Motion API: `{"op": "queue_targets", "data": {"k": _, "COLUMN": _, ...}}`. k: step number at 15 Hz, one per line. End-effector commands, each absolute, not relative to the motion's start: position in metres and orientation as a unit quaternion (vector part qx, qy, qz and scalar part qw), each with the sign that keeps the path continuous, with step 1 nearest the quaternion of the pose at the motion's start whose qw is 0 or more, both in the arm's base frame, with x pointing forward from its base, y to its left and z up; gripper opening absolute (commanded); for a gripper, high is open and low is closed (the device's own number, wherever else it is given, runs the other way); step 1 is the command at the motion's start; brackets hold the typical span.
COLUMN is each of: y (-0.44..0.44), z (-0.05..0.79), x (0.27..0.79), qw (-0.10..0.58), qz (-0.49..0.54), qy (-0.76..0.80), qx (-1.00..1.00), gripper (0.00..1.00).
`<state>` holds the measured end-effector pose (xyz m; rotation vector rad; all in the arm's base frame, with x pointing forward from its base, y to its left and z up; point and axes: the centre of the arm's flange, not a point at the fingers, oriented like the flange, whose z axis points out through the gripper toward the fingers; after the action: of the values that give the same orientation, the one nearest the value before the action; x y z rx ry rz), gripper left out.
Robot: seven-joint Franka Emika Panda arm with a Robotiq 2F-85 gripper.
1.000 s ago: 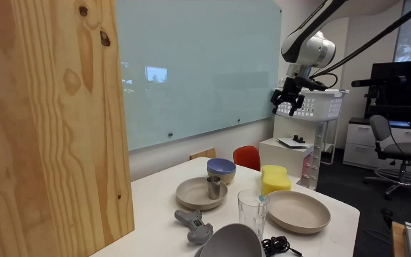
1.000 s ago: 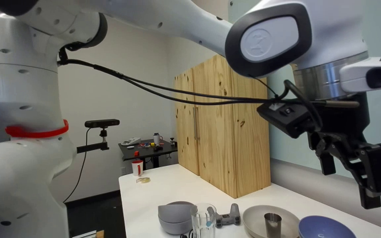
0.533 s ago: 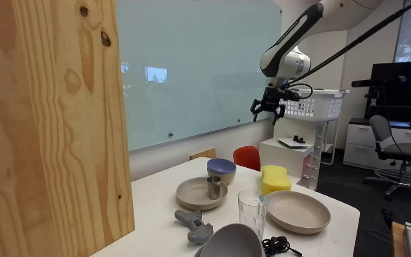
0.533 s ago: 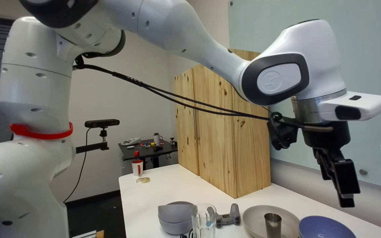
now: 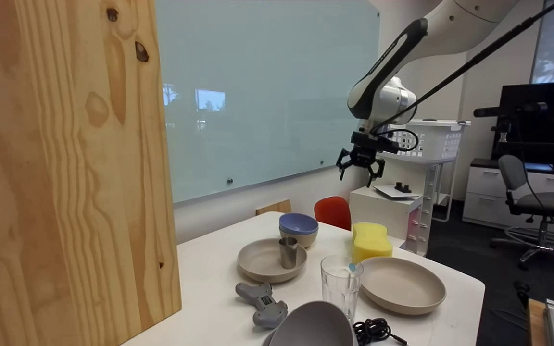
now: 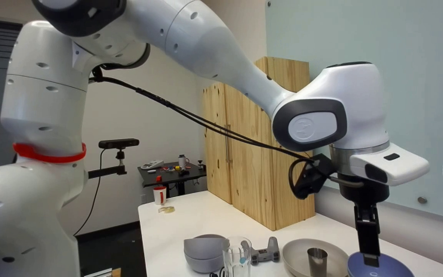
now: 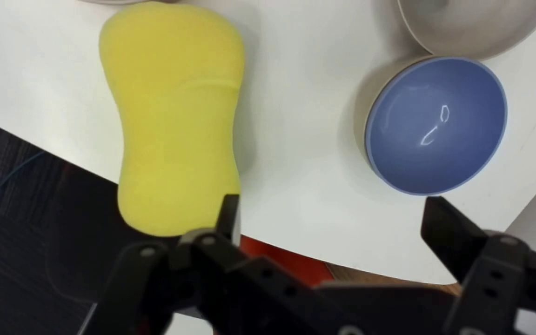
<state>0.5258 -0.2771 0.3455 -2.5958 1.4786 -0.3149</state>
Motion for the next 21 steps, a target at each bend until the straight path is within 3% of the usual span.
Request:
{"op": "queue_targets", "data": {"k": 1, "y": -0.276, "z": 0.316, "x": 0.518, "qw": 0.085, "qz": -0.107, "qy": 0.505, "qx": -0.852, "gripper": 1.0}}
{"op": "queue_targets", "data": {"k": 21, "y": -0.33, "z": 0.234, "x": 0.431, "qw": 0.101, "qz": -0.008, "qy": 0.53, "qx": -0.842, "gripper": 1.0}}
